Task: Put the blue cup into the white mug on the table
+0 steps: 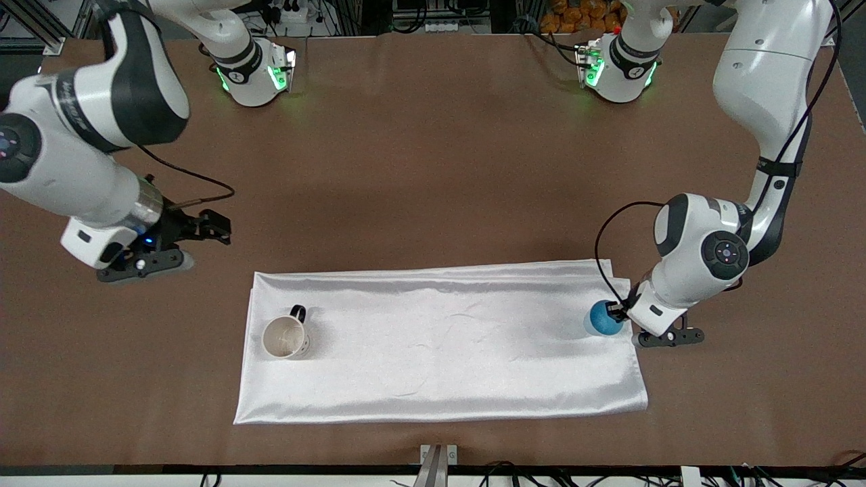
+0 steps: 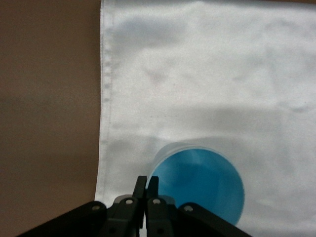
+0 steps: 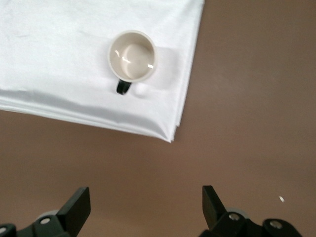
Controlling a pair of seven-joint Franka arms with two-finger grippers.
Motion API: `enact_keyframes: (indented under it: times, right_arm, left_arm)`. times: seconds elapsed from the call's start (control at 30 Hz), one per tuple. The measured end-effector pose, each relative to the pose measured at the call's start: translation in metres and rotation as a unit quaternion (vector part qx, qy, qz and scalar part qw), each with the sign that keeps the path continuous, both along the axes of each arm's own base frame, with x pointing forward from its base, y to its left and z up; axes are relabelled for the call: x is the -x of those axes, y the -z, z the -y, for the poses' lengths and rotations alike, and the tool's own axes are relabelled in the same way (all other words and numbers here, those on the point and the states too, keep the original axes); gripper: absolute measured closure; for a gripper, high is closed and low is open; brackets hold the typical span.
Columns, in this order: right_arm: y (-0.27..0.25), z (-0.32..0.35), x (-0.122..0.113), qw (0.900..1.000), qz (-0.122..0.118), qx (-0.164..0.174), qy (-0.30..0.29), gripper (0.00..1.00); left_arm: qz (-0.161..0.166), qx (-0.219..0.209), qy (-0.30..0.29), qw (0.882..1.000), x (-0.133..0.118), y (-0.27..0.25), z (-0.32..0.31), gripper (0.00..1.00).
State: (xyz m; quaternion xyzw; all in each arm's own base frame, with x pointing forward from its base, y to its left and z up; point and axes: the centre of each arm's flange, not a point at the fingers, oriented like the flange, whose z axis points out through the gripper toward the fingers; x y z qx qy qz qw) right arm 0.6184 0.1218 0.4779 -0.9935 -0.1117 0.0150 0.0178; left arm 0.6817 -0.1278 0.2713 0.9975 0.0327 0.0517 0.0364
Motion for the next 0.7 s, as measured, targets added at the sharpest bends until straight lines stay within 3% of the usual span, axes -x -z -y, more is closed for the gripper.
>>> enact_keyframes:
  times: [0.3, 0.7]
  right_arm:
    - [0.079, -0.060, -0.019, 0.999, 0.007, -0.003, -0.033, 0.00]
    - [0.148, -0.068, -0.032, 0.999, -0.002, -0.001, -0.035, 0.00]
  left_arm:
    - [0.012, -0.001, 0.002, 1.000, -0.001, -0.018, 0.002, 0.96]
    - [0.018, -0.004, 0.004, 1.000, 0.000, -0.043, 0.002, 0.96]
